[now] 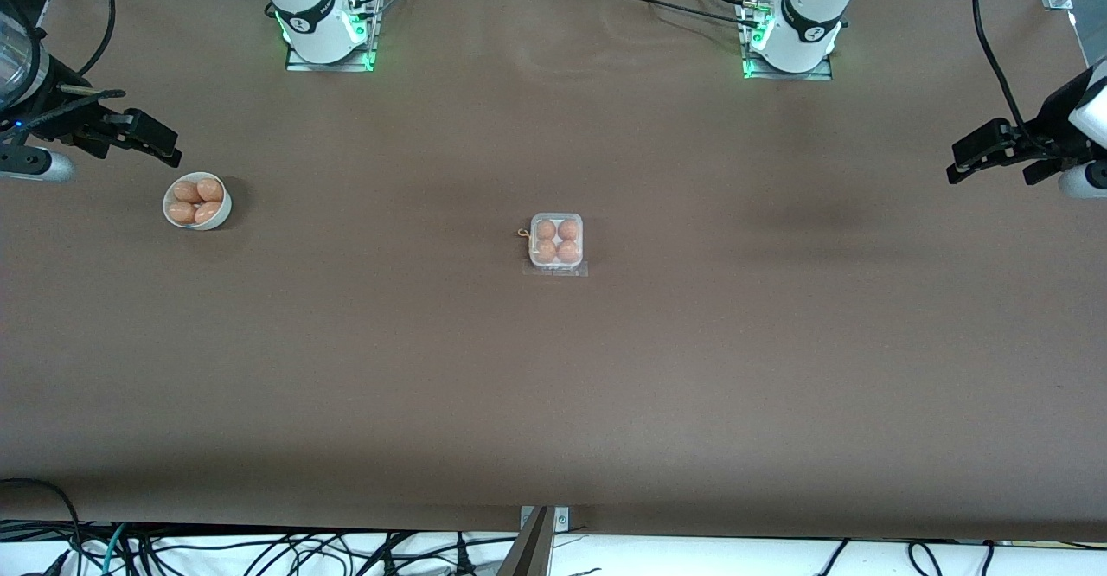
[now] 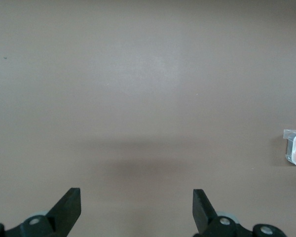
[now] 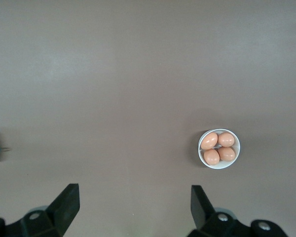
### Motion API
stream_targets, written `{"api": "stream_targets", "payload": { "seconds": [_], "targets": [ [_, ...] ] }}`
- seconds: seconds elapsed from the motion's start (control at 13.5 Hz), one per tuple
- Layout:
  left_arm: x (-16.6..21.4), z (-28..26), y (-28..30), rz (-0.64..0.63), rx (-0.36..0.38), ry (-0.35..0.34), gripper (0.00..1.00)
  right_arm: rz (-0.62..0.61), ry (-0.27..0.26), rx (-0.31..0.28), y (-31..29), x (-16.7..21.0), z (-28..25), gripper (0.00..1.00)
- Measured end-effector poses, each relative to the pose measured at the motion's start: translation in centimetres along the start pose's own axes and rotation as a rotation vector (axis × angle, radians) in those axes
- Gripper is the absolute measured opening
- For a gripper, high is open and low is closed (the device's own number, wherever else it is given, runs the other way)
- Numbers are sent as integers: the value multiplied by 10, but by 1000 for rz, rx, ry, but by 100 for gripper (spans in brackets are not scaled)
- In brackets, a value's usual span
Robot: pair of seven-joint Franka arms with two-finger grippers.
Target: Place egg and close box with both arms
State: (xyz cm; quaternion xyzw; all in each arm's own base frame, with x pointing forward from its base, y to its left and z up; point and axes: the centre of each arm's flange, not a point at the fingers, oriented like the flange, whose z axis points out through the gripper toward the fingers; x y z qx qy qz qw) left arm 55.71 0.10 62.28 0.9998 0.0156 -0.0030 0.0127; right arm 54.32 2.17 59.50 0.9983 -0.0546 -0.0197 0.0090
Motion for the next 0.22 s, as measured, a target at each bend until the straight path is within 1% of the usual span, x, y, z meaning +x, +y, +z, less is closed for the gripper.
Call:
{"api": "stream_targets", "payload": {
  "seconds": [0.22],
  "targets": [
    [-6, -9, 9, 17, 5, 17, 100, 0, 0, 0, 0, 0, 0, 100]
  ]
}}
